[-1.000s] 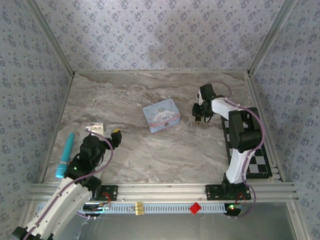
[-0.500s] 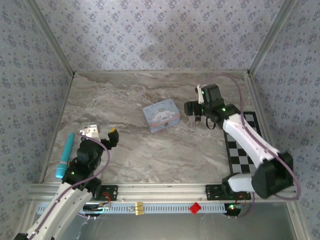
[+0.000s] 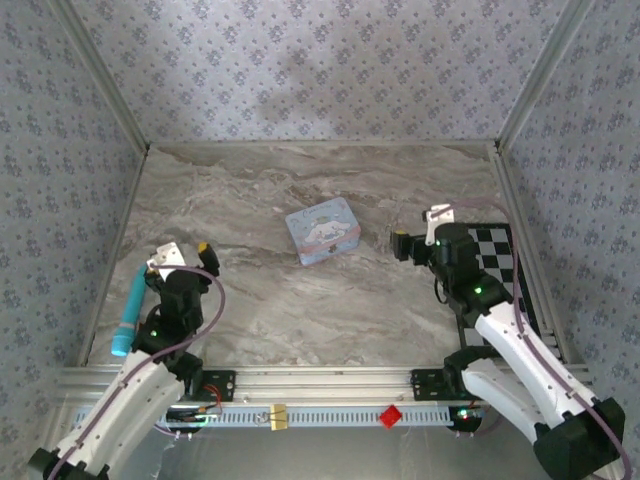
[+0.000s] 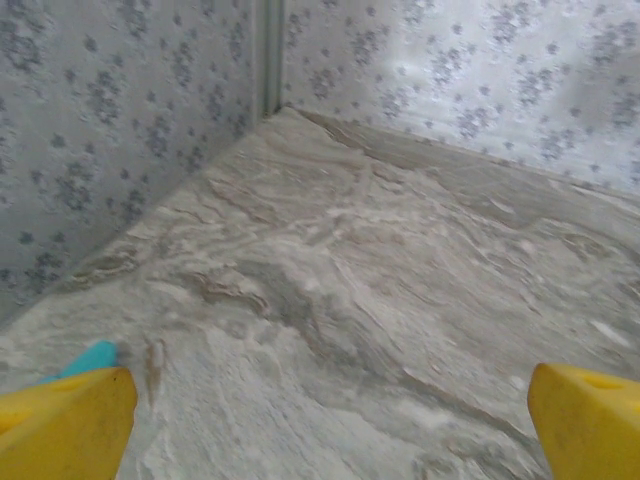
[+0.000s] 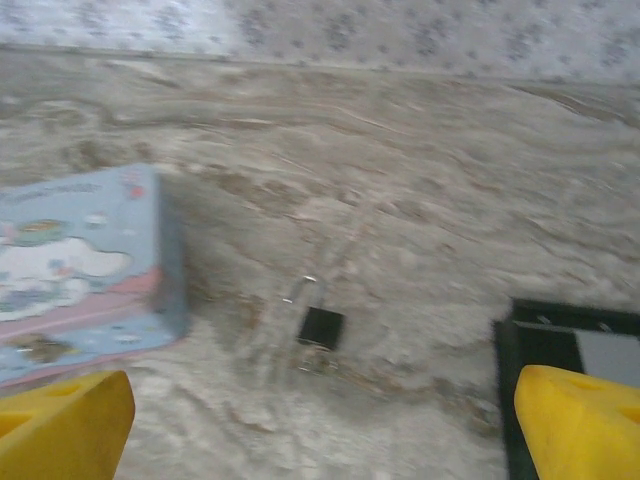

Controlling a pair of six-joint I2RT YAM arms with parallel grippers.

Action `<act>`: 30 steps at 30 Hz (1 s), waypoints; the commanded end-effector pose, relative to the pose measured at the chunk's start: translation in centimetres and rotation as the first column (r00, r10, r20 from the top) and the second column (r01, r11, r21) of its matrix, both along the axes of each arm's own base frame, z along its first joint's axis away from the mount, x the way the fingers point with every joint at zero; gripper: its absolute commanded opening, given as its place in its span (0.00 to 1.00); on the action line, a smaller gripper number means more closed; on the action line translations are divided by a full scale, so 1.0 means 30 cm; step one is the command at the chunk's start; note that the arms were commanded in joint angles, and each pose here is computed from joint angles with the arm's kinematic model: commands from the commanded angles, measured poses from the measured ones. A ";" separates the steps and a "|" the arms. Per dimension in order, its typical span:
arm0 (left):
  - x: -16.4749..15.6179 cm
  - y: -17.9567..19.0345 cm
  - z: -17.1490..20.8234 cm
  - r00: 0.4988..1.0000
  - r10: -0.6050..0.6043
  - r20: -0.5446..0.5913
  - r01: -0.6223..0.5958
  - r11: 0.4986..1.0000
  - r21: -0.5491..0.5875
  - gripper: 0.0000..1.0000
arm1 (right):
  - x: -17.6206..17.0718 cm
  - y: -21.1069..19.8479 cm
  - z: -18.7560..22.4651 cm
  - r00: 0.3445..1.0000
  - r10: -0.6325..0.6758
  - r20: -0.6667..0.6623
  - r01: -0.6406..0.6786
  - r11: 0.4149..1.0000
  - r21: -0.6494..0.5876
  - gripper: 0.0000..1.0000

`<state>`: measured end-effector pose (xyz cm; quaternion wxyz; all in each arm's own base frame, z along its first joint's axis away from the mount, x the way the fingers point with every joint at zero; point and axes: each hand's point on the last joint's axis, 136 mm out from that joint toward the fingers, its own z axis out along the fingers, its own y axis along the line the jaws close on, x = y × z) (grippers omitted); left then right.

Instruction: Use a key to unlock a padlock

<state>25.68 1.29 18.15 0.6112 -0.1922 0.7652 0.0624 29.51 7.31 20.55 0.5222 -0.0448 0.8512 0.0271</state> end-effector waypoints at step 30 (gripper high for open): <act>0.346 -0.047 -0.178 0.954 -0.286 -0.092 0.300 0.921 0.249 1.00 | 0.049 -0.326 -0.147 0.913 -0.404 0.053 0.406 0.913 -0.043 0.99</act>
